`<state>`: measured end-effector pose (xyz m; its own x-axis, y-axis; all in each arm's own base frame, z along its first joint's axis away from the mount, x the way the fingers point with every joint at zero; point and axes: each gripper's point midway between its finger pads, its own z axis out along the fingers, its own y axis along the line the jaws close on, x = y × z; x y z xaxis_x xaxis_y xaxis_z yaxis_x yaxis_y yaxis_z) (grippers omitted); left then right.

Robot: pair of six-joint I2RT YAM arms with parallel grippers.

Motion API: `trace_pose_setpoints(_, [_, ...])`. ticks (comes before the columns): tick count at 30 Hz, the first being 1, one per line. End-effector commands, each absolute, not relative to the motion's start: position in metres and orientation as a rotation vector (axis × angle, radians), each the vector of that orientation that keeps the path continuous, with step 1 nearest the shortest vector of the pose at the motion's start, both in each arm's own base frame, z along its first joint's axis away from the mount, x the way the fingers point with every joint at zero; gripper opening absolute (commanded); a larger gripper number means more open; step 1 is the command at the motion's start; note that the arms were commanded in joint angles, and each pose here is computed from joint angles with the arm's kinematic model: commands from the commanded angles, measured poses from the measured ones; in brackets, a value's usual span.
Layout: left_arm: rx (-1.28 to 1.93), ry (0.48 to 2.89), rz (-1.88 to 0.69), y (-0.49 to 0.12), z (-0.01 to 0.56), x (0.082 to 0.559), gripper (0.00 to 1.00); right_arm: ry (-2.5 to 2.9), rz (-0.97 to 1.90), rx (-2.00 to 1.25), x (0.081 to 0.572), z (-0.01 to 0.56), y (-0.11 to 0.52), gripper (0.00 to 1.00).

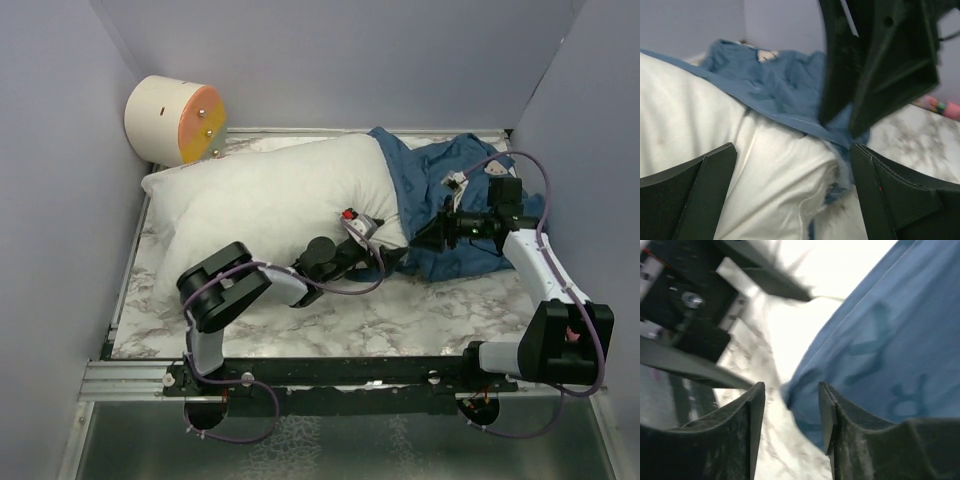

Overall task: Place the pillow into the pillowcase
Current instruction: Stuff the pillow into the pillowcase.

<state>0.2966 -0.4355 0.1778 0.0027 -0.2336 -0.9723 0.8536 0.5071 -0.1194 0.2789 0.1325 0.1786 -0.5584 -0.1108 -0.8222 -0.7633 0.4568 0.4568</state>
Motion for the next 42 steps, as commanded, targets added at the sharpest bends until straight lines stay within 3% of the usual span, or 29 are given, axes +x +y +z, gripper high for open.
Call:
trace_pose_setpoints(1, [0.822,1.523,-1.081,-0.436,0.168,0.233,0.99,1.795,0.924,-0.877,0.297,0.2,0.121,0.54])
trace_pose_setpoints(5, [0.93,1.725,-1.02,-0.409,0.171,0.211,0.99,1.588,1.036,-0.97,0.265,0.238,0.134,0.73])
trace_pose_setpoints(8, [0.918,1.779,-0.971,-0.385,0.189,0.206,0.99,1.547,1.039,-0.963,0.26,0.249,0.134,0.79])
trace_pose_setpoints(16, [0.665,1.886,-0.969,-0.344,0.277,0.271,0.99,1.707,0.896,-0.716,0.302,0.236,0.108,0.8])
trace_pose_setpoints(21, [0.551,2.041,-0.648,-0.318,0.303,0.354,0.99,1.738,0.837,-0.665,0.337,0.255,0.103,0.78])
trace_pose_setpoints(25, [0.555,2.112,-0.365,-0.299,0.294,0.416,0.99,1.776,0.787,-0.645,0.386,0.272,0.108,0.77])
trace_pose_setpoints(29, [0.564,2.163,-0.246,-0.289,0.275,0.468,0.99,1.849,0.841,-0.608,0.427,0.27,0.125,0.75])
trace_pose_setpoints(35, [0.64,2.25,-0.198,-0.291,0.213,0.491,0.99,1.959,0.814,-0.568,0.475,0.234,0.145,0.73])
trace_pose_setpoints(40, [0.697,2.311,-0.3,-0.303,0.183,0.478,0.83,2.045,0.796,-0.562,0.502,0.194,0.159,0.65])
trace_pose_setpoints(42, [0.715,2.329,-0.357,-0.309,0.175,0.47,0.66,2.072,0.798,-0.544,0.51,0.181,0.159,0.62])
